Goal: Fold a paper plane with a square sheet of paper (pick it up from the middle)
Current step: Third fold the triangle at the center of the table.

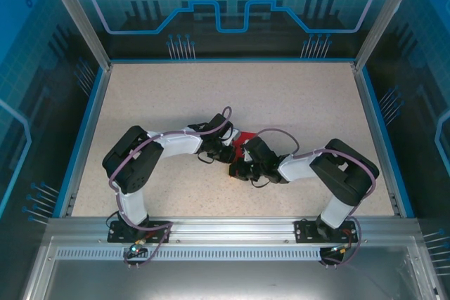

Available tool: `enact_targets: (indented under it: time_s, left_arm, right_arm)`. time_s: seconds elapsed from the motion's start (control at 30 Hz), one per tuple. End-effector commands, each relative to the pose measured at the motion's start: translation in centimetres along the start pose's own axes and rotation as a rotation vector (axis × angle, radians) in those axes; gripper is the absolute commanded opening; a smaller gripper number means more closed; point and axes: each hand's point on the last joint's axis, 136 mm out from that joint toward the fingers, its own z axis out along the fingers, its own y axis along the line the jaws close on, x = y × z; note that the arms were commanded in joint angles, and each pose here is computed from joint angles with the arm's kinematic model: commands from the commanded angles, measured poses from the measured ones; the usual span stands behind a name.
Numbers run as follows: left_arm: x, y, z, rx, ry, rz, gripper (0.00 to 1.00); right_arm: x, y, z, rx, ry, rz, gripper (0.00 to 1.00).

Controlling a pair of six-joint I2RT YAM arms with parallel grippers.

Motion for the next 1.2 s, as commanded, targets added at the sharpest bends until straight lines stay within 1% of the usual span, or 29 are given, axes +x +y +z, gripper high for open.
enact_targets:
  time_s: [0.0, 0.07, 0.13, 0.3, 0.4, 0.47, 0.73, 0.83, 1.03, 1.17]
  left_arm:
    - [2.7, 1.5, 1.9, -0.031, 0.088, 0.002, 0.02]
    - [2.8, 1.6, 2.0, -0.033, 0.092, 0.001, 0.02]
    - [2.9, 1.6, 2.0, -0.035, 0.093, 0.002, 0.02]
    - [2.9, 1.6, 1.9, -0.034, 0.093, 0.001, 0.02]
    - [2.9, 1.7, 1.9, -0.036, 0.094, 0.001, 0.01]
    - [2.9, 1.7, 1.9, -0.036, 0.093, 0.001, 0.02]
    - [2.8, 1.6, 1.8, -0.033, 0.091, 0.001, 0.02]
    - [2.8, 1.6, 1.8, -0.033, 0.091, 0.003, 0.02]
    - [2.9, 1.7, 1.8, -0.037, 0.094, 0.001, 0.01]
    - [2.9, 1.6, 1.8, -0.037, 0.094, 0.002, 0.01]
  right_arm:
    - [0.4, -1.1, 0.9, 0.042, 0.001, 0.004, 0.0]
    - [0.5, -1.7, 0.9, 0.083, 0.008, 0.009, 0.0]
    - [0.4, -1.5, 0.5, 0.09, 0.008, 0.002, 0.0]
    - [-0.2, 1.2, -1.4, 0.021, -0.029, -0.038, 0.0]
    - [-0.1, 2.3, -1.5, -0.028, -0.018, -0.047, 0.0]
    - [0.2, 2.4, -1.2, -0.03, -0.005, -0.049, 0.0]
    - [1.2, -1.5, 0.4, 0.116, 0.03, -0.001, 0.0]
    - [1.4, -2.1, 0.6, 0.14, 0.042, 0.005, 0.0]
    - [-0.3, 0.6, -1.7, 0.051, -0.014, -0.021, 0.0]
    - [-2.0, 0.6, -3.1, -0.001, -0.055, -0.004, 0.0]
